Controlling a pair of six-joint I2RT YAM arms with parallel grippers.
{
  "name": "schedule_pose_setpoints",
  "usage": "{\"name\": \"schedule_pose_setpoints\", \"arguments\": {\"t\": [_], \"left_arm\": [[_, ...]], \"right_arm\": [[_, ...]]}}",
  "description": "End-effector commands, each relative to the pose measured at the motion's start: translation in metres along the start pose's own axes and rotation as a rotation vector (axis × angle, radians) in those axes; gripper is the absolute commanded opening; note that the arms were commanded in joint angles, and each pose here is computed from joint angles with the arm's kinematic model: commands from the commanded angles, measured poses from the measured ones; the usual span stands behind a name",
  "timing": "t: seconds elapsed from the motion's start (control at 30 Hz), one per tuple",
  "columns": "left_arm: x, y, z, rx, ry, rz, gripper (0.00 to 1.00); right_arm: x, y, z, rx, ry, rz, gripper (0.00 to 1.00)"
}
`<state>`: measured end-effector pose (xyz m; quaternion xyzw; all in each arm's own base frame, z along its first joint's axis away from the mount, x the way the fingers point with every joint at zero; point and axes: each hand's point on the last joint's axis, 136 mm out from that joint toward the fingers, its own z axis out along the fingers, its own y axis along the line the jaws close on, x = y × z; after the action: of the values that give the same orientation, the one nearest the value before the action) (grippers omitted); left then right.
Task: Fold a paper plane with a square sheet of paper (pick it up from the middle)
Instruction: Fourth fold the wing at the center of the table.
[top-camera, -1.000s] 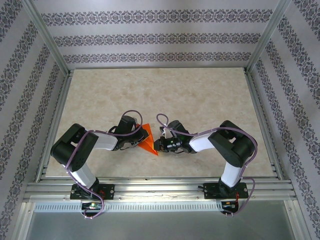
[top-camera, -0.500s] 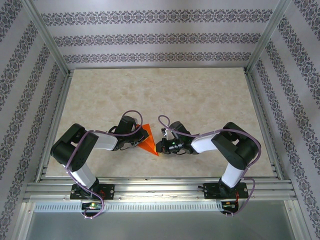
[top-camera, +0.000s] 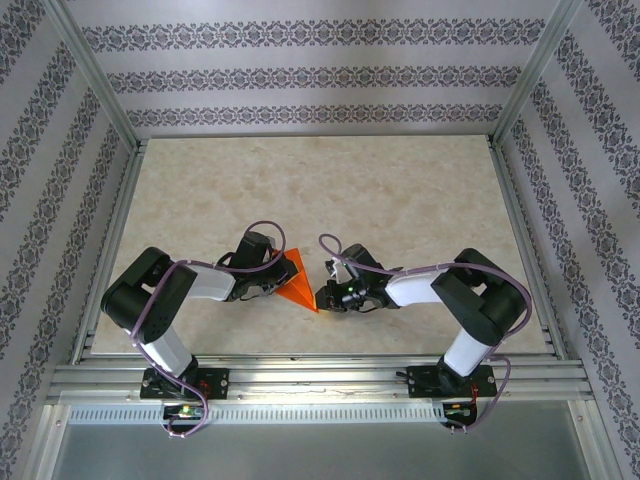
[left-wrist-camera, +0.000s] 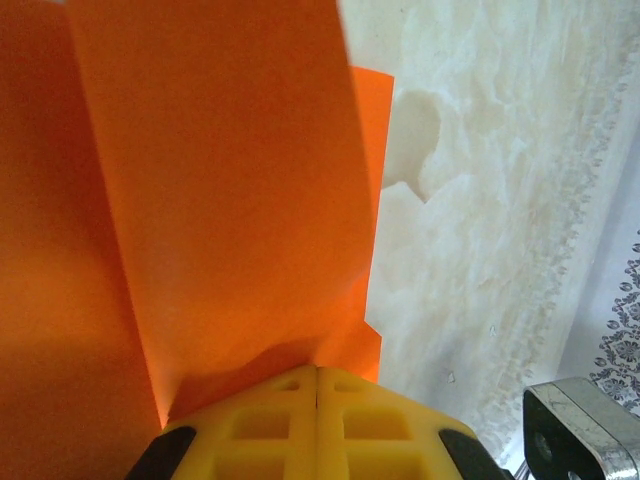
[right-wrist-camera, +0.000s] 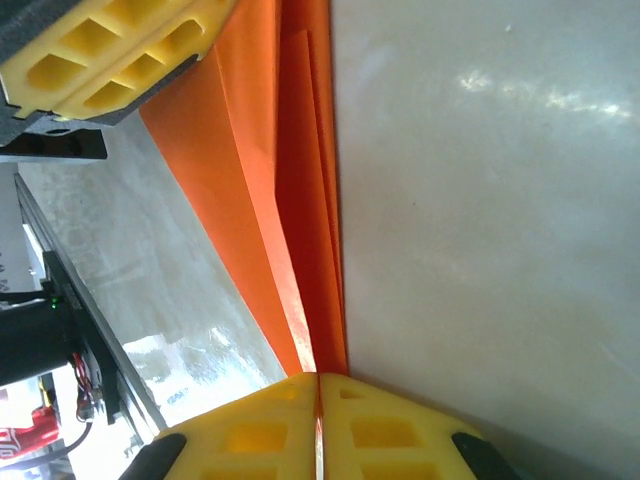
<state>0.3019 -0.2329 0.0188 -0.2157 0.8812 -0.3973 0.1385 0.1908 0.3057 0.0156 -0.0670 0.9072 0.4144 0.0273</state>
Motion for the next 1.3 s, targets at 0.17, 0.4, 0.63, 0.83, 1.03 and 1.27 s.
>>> {"name": "schedule_pose_setpoints", "arguments": {"t": [0.17, 0.4, 0.63, 0.83, 1.03, 1.27], "left_arm": [[0.001, 0.018, 0.002, -0.047, -0.006, -0.01, 0.05], [0.001, 0.017, 0.002, -0.044, -0.007, -0.01, 0.05], [0.0, 0.017, 0.002, -0.043, -0.008, -0.013, 0.04], [0.001, 0.018, 0.002, -0.043, -0.006, -0.013, 0.04], [0.0, 0.018, 0.002, -0.042, -0.007, -0.013, 0.04], [0.0, 0.017, 0.002, -0.038, -0.007, -0.013, 0.04]], "right_arm": [[0.026, -0.028, -0.001, 0.113, 0.089, 0.042, 0.06], [0.014, -0.006, -0.007, 0.069, 0.06, -0.015, 0.16], [0.009, -0.003, -0.003, 0.082, 0.071, -0.049, 0.21], [-0.002, 0.008, -0.008, 0.074, 0.034, -0.086, 0.25], [-0.014, 0.027, -0.018, 0.043, -0.022, -0.142, 0.26], [-0.015, 0.029, -0.007, 0.04, 0.016, -0.147, 0.25]]}}
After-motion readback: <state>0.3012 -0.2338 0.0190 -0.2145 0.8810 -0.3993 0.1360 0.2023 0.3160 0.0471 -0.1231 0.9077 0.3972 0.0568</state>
